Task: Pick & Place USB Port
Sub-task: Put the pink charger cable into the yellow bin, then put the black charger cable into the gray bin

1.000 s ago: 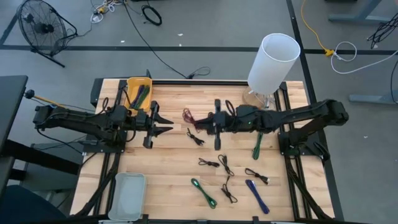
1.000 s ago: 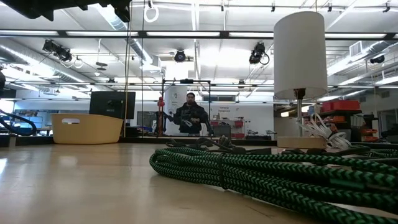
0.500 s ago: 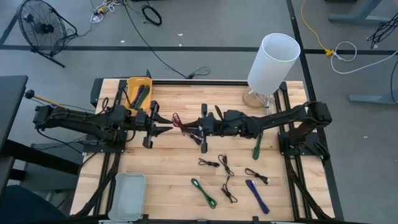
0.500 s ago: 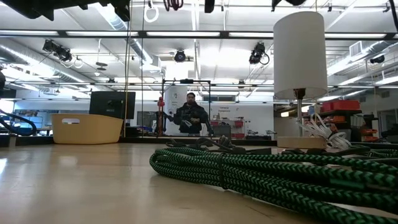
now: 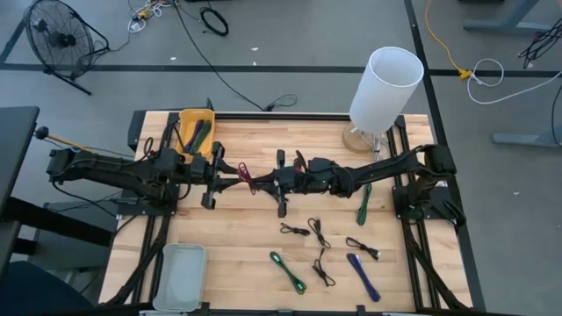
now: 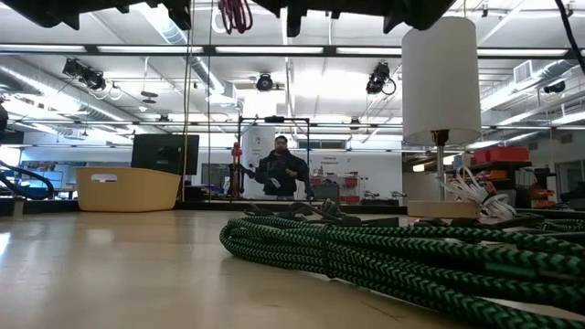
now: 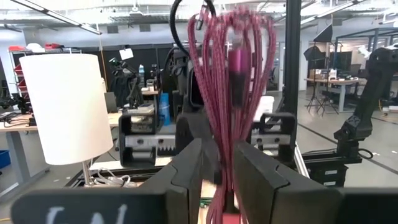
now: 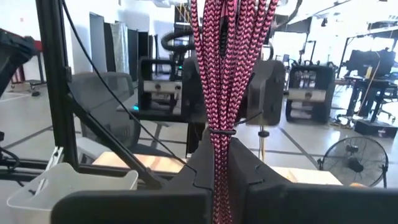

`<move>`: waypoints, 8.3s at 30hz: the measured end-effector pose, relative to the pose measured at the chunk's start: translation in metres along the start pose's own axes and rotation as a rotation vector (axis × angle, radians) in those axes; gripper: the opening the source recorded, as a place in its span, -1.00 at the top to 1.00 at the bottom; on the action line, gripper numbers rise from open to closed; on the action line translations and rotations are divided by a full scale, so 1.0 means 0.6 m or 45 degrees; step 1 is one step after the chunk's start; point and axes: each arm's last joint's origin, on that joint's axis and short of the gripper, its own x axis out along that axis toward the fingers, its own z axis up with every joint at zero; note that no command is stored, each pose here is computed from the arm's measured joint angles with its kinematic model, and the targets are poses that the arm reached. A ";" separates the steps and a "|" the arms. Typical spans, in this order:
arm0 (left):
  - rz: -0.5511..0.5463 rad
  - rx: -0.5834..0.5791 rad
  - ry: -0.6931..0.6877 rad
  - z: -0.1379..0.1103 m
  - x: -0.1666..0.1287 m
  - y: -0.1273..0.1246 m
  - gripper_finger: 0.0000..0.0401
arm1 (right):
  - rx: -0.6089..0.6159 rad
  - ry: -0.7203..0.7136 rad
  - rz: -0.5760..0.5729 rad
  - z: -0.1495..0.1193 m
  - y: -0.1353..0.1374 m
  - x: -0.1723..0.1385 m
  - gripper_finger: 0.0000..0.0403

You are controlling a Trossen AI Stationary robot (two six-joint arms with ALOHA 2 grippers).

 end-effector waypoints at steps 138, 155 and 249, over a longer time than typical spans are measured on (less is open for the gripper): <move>1.987 -0.163 1.492 -0.118 -0.122 0.292 0.97 | 0.034 0.150 -0.010 -0.022 -0.010 0.000 0.55; 1.964 -0.091 1.523 -0.116 -0.120 0.295 0.11 | 0.034 0.150 -0.010 -0.022 -0.009 0.000 0.55; 0.058 -0.078 0.114 -0.050 -0.063 -0.018 0.11 | 0.842 1.416 -0.663 -0.165 -0.163 -0.124 0.28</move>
